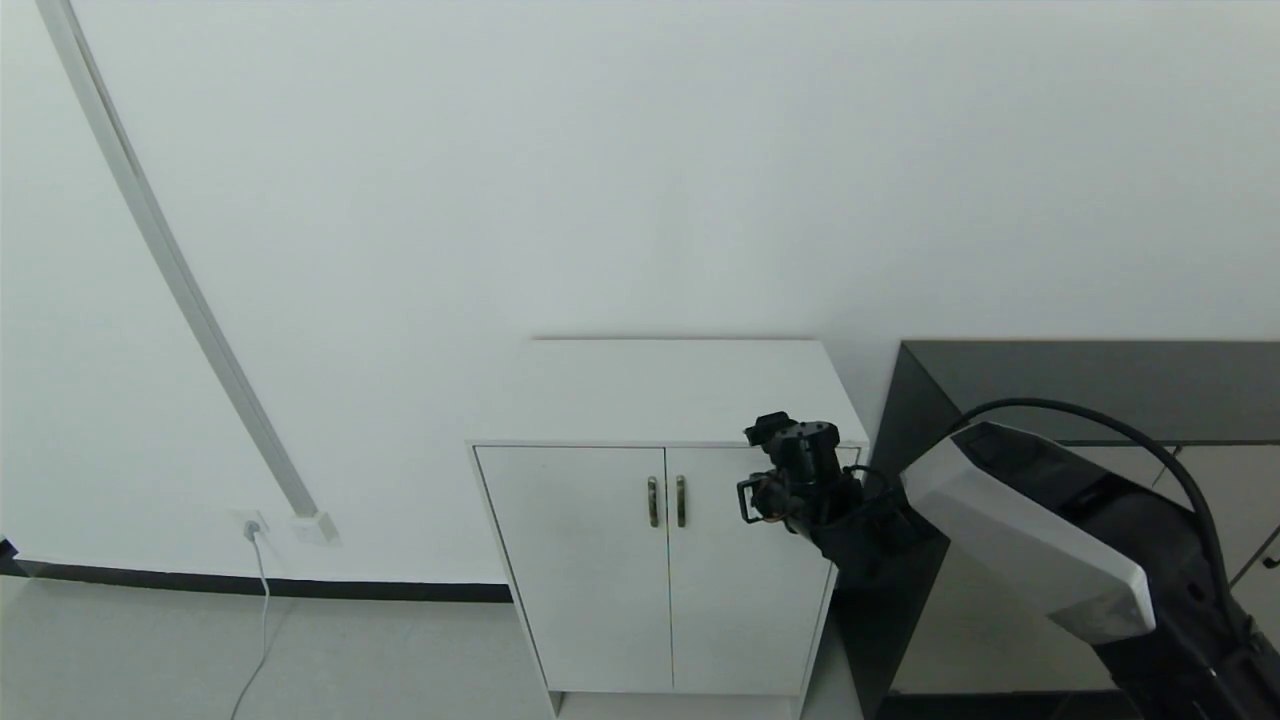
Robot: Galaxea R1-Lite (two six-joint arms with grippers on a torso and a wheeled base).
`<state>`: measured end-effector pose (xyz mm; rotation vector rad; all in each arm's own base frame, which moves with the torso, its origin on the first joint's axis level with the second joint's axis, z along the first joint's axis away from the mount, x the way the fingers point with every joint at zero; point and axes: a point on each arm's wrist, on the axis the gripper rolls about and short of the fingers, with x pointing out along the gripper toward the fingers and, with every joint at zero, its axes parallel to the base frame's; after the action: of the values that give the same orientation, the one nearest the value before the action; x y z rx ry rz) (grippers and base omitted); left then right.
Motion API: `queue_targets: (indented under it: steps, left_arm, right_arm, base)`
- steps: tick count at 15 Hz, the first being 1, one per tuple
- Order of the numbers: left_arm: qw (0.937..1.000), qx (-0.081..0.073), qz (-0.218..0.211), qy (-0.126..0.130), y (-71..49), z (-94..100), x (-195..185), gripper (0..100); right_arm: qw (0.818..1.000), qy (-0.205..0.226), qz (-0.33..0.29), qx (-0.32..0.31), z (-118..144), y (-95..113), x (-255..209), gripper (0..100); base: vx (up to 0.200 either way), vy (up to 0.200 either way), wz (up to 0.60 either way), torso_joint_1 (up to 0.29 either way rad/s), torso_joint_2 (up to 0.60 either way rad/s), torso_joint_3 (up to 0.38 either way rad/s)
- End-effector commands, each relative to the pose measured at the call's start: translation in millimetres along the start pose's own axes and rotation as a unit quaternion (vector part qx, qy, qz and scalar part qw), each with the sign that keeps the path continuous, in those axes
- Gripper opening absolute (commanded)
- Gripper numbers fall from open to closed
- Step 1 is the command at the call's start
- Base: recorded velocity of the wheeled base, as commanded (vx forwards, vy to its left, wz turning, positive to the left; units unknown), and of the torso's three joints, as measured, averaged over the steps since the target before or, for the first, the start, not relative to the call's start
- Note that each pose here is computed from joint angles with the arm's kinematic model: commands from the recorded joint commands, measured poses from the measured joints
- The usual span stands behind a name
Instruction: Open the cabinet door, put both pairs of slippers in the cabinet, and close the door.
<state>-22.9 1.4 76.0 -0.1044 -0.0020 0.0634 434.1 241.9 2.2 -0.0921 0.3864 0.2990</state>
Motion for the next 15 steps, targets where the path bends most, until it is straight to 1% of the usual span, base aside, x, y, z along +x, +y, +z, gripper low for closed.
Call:
queue_targets:
  steps: [1,5,10,14,15]
  left_arm:
    - [1.0,0.0,0.001,0.001,0.0,0.0,0.1,0]
    - [1.0,0.0,0.001,0.0,0.0,0.2,0.1,0]
    - [1.0,0.0,0.001,0.0,0.0,0.2,0.1,0]
    - [1.0,-0.001,0.001,0.001,0.0,0.0,0.1,0]
    - [1.0,-0.001,0.001,0.0,0.0,0.2,0.1,0]
  right_arm:
    - [1.0,-0.01,0.0,0.002,11.2,-4.6,-23.1,0]
    - [1.0,-0.012,-0.002,0.002,9.7,-11.5,-52.6,0]
    - [1.0,-0.019,-0.019,0.004,13.1,-28.7,-104.1,0]
    - [0.999,-0.019,-0.03,0.007,16.9,-46.3,-150.3,0]
    - [0.999,-0.021,-0.038,0.01,15.1,-54.5,-164.1,0]
  base:
    - [0.0,0.0,0.0,0.0,0.0,0.0]
    - [0.0,0.0,0.0,0.0,0.0,0.0]
    - [0.0,0.0,0.0,0.0,0.0,0.0]
    - [0.0,0.0,0.0,0.0,0.0,0.0]
    - [0.0,0.0,0.0,0.0,0.0,0.0]
